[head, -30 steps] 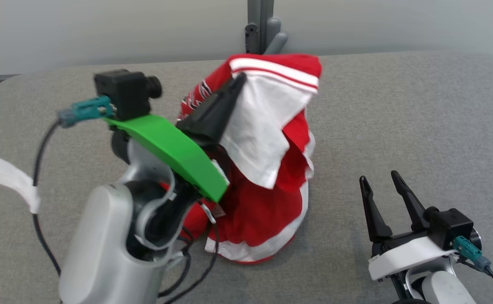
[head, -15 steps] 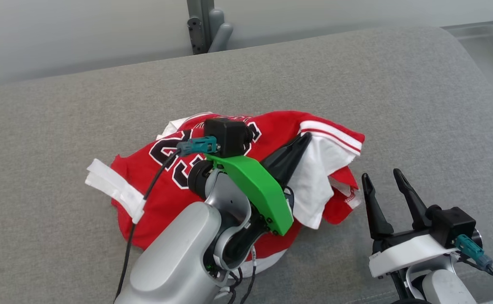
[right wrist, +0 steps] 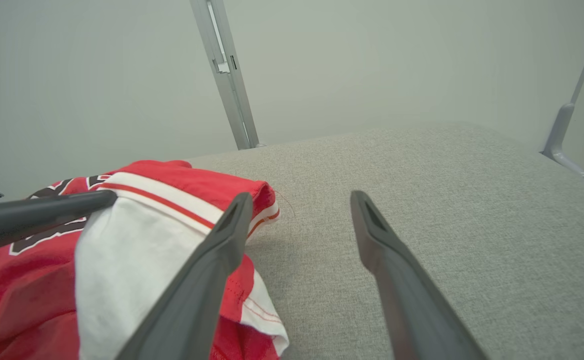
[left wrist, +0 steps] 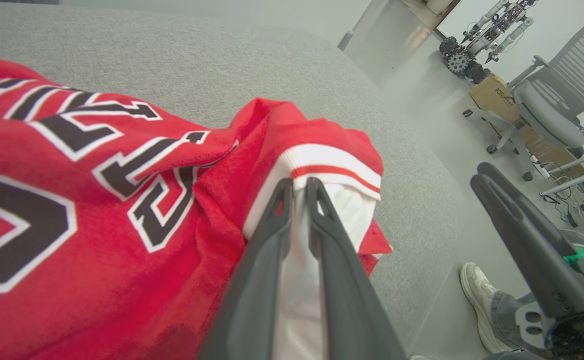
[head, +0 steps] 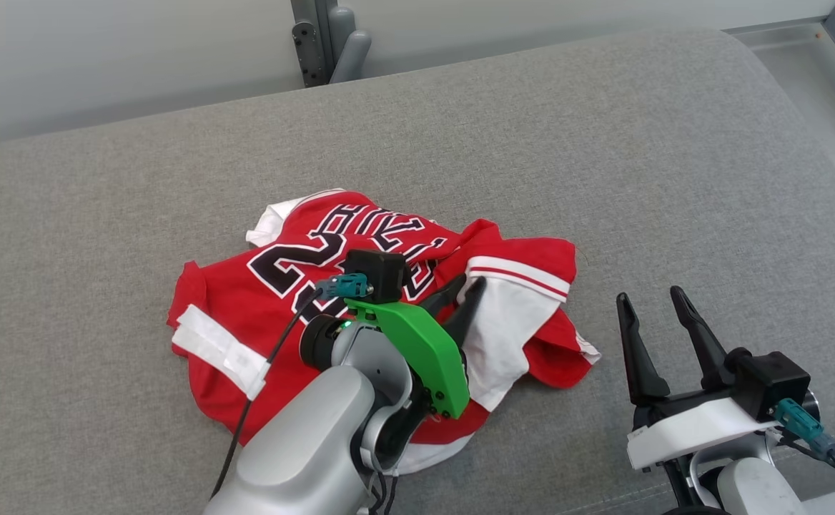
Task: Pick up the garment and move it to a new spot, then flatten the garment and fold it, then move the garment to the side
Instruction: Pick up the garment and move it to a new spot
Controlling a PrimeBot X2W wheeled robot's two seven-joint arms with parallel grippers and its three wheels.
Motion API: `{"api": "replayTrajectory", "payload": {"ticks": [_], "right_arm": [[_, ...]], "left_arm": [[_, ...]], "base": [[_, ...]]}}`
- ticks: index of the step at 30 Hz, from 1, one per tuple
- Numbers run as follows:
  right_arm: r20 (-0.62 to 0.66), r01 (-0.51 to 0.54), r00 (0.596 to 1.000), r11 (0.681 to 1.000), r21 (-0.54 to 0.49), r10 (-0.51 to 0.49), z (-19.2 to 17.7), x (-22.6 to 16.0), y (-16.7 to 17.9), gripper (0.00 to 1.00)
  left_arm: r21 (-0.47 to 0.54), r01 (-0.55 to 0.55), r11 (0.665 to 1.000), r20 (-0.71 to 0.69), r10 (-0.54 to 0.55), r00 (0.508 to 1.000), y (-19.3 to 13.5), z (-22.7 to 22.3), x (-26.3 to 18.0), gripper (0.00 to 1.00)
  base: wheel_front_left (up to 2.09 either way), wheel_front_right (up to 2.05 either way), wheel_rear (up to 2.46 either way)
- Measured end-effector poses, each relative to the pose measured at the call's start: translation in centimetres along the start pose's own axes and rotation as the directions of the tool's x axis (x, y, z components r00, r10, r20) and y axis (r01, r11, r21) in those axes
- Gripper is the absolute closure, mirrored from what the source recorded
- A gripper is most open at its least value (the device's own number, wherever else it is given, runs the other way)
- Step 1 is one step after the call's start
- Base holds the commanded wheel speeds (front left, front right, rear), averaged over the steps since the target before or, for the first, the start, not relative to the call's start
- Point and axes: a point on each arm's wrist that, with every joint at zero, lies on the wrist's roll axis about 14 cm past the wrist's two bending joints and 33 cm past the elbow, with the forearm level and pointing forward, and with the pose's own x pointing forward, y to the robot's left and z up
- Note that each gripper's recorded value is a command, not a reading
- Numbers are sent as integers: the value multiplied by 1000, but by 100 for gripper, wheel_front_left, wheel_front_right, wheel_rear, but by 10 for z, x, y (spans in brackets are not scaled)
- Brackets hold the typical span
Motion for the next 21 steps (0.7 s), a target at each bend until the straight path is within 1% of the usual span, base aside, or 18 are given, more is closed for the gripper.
{"api": "replayTrajectory", "payload": {"ticks": [5,8,11,13,15,18,20,21], "right_arm": [[7,-8,1000,1000,-4,8,2,0,2,0],[10,-9,1000,1000,-4,9,3,-3,3,0],[18,-10,1000,1000,-5,10,6,-4,3,0],[20,-9,1000,1000,-6,9,7,-5,2,0],[16,-8,1000,1000,-5,8,5,-6,2,0],[9,-12,1000,1000,-2,12,3,-7,4,0],[5,-18,1000,1000,-2,18,2,-7,6,0],[3,-22,1000,1000,-1,22,1,-6,7,0]], "left_arm": [[75,15,997,37,-18,999,-9,7,-4,0],[144,-5,990,57,-3,998,-3,10,-15,0],[168,-97,981,69,86,994,25,8,-35,0],[152,-185,971,94,172,981,51,10,-51,0],[143,-289,947,121,273,954,82,13,-69,0],[119,-440,890,154,421,894,127,20,-99,0],[99,-503,858,139,489,861,147,15,-115,0],[87,-523,848,124,512,850,155,11,-120,0]], "base": [[0,0,0],[0,0,0],[0,0,0],[0,0,0],[0,0,0],[0,0,0],[0,0,0],[0,0,0]]}}
